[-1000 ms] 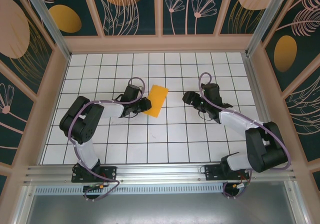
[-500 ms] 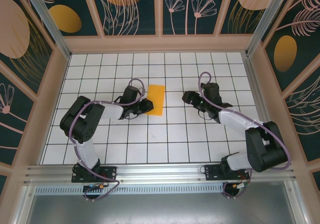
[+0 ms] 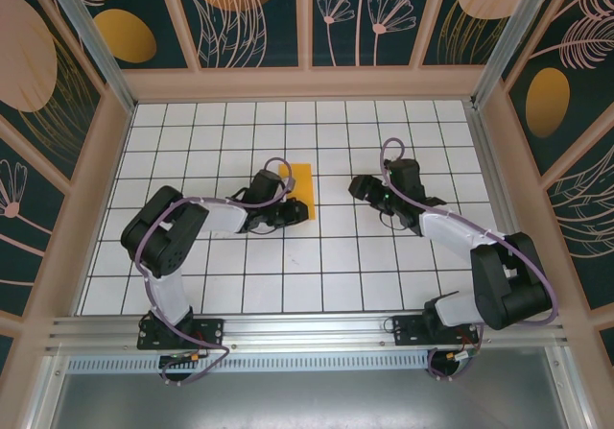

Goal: Fold a paper plane with a square sheet of paper (pick it up from the middle)
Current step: Third fold the triangle at the center of the table.

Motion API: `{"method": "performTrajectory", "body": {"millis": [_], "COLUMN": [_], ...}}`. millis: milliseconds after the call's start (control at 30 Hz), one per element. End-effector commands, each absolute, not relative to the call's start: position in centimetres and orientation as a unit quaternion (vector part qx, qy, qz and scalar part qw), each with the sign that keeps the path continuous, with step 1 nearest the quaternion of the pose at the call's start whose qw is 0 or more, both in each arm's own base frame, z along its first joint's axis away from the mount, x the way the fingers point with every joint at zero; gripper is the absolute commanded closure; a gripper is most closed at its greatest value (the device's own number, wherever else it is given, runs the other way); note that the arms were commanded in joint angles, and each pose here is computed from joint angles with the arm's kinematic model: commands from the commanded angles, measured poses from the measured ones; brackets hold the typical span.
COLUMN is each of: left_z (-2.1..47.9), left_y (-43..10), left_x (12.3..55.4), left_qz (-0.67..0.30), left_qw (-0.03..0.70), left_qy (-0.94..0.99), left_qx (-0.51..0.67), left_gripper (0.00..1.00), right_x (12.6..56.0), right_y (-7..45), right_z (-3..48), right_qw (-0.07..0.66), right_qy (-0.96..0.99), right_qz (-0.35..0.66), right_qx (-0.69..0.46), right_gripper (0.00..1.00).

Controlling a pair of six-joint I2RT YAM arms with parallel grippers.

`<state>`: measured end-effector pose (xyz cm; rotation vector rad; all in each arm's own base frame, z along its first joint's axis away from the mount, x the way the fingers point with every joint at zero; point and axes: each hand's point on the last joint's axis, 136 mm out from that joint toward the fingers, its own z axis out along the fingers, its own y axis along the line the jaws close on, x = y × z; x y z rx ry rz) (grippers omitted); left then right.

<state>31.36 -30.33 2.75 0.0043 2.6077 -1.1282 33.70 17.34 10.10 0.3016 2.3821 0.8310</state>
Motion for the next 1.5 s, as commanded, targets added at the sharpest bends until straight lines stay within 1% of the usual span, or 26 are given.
{"method": "performTrajectory", "body": {"millis": [0, 100, 200, 333, 467, 567, 667, 800, 1133, 1233, 1333, 1400, 1467], "left_z": [6.6, 7.4, 7.1, 5.8, 3.5, 2.0, 0.9, 0.3, 0.1, 0.6, 2.1, 3.7, 6.1], "left_y": [-30.2, -28.0, -26.5, -26.8, -25.4, -24.8, -25.5, -26.9, -28.7, -28.8, -29.2, -29.5, -29.4], "left_x": [33.3, 35.8, 37.9, 39.6, 40.9, 41.4, 41.1, 40.0, 35.6, 34.9, 35.2, 35.7, 36.8], "left_qz": [-0.389, -0.345, -0.309, -0.284, -0.212, -0.177, -0.184, -0.216, -0.26, -0.271, -0.287, -0.303, -0.32], "left_qw": [0.209, 0.263, 0.288, 0.28, 0.274, 0.267, 0.248, 0.217, 0.161, 0.16, 0.174, 0.195, 0.235], "left_qy": [0.897, 0.9, 0.904, 0.915, 0.935, 0.945, 0.95, 0.952, 0.948, 0.944, 0.937, 0.93, 0.917], "left_qx": [0.007, -0.037, -0.063, -0.063, -0.071, -0.067, -0.053, -0.022, 0.088, 0.099, 0.093, 0.077, 0.046], "left_gripper": [0.76, 0.74, 0.73, 0.73, 0.72, 0.7, 0.68, 0.68, 0.71, 0.72, 0.72, 0.72, 0.71], "right_x": [33.6, 33.9, 34.3, 34.7, 35.1, 35.1, 35.1, 35.0, 34.6, 33.9, 33.1, 32.7, 32.3], "right_y": [18.5, 19.6, 20.5, 21.4, 21.8, 21.9, 21.8, 21.7, 21.1, 21.3, 22.0, 22.5, 22.9], "right_z": [10.9, 10.7, 10.5, 10.0, 10.0, 9.9, 9.6, 9.6, 9.7, 9.7, 9.6, 9.6, 9.5], "right_qw": [0.293, 0.289, 0.285, 0.278, 0.278, 0.276, 0.273, 0.273, 0.274, 0.263, 0.245, 0.236, 0.228], "right_qy": [0.895, 0.898, 0.901, 0.904, 0.904, 0.905, 0.907, 0.908, 0.91, 0.909, 0.908, 0.908, 0.908], "right_qz": [0.324, 0.321, 0.318, 0.317, 0.318, 0.317, 0.314, 0.31, 0.302, 0.315, 0.332, 0.337, 0.34], "right_qx": [0.093, 0.082, 0.072, 0.066, 0.064, 0.063, 0.064, 0.064, 0.071, 0.073, 0.076, 0.078, 0.083], "right_gripper": [0.28, 0.28, 0.29, 0.29, 0.3, 0.3, 0.3, 0.3, 0.3, 0.3, 0.3, 0.3, 0.29]}}
